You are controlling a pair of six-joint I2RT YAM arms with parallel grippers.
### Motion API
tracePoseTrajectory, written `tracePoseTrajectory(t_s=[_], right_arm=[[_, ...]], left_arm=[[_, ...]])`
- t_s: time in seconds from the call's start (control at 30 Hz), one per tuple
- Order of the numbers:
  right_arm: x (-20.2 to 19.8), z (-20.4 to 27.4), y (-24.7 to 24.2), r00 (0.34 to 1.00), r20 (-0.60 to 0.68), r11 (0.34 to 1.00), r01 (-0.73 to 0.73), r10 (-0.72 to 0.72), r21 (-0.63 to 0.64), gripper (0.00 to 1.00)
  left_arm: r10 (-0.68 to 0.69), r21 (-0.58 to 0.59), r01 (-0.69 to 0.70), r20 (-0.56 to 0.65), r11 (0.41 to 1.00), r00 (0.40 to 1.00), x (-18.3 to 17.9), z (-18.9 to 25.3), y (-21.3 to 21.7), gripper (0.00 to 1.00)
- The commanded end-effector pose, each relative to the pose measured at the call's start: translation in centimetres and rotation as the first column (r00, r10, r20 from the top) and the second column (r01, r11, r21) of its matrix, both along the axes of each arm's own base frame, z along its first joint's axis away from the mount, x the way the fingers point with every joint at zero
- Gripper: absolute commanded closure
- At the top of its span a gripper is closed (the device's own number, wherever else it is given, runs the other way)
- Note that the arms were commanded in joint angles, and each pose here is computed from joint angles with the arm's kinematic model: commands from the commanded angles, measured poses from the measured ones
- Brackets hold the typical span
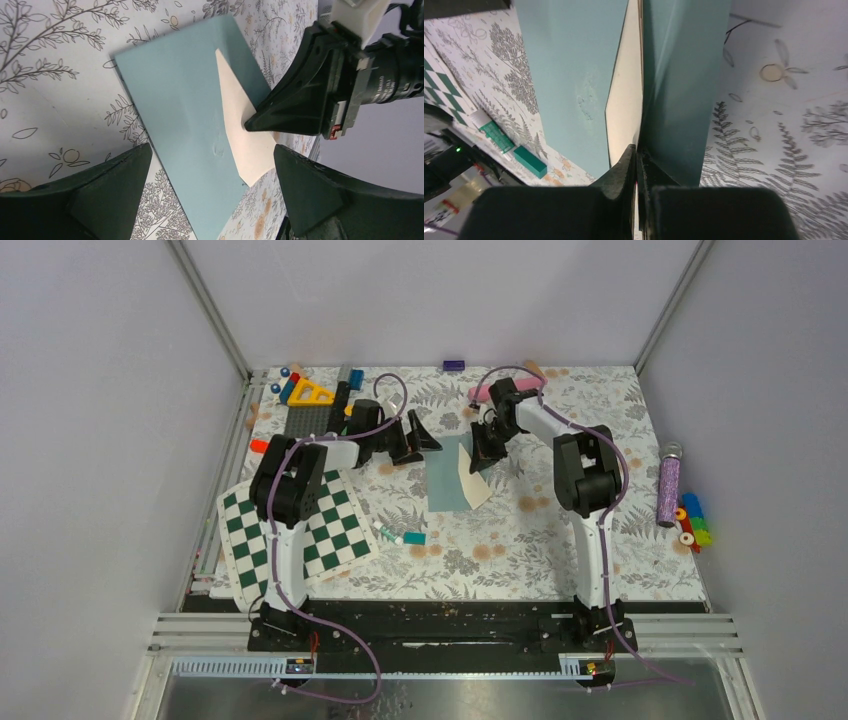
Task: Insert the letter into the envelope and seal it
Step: Place the letter in the envelope.
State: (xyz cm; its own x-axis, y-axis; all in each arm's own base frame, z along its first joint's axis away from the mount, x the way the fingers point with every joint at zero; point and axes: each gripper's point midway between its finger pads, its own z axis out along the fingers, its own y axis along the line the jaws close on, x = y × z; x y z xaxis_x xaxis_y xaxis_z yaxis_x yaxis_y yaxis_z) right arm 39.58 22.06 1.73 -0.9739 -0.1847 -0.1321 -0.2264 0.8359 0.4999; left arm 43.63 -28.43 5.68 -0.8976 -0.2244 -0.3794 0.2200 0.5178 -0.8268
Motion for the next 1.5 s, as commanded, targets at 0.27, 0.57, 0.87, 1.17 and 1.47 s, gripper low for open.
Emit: tracePoseTrajectory(t_s=[0.27, 0.57, 0.87, 1.17, 1.47], right_arm=[[3.4, 1.8, -1.4, 0.975, 0.220, 0.994, 0.004, 0.020, -0.107, 1.00], [3.6, 1.0, -0.6, 0.976, 0.217, 0.988, 0.030, 0.003, -0.149, 1.00], [3.6, 0.4, -1.2, 0.974, 0.224, 0.979, 0.027, 0.019, -0.200, 1.00], [3.7, 0.5, -0.9, 0.976, 0.219, 0.982, 0.035, 0.007, -0.187, 1.00], [3.8, 1.2, -1.0, 0.973, 0.230, 0.981, 0.053, -0.009, -0.185, 1.00]], left_arm=[[-0.048, 0.016, 0.049, -0.052, 0.999, 0.998, -1.4, -0.5, -1.4, 0.01], [-0.073, 0.007, 0.074, -0.070, 0.997, 0.995, -2.1, -0.8, -2.3, 0.01], [-0.124, -0.116, 0.119, -0.031, 0.986, 0.992, -2.2, 3.4, -3.8, 0.01], [-0.130, -0.100, 0.123, -0.069, 0.987, 0.989, -2.7, 1.9, -4.2, 0.01], [-0.053, 0.213, 0.084, -0.148, 0.973, 0.988, -3.3, -3.4, -2.3, 0.05]])
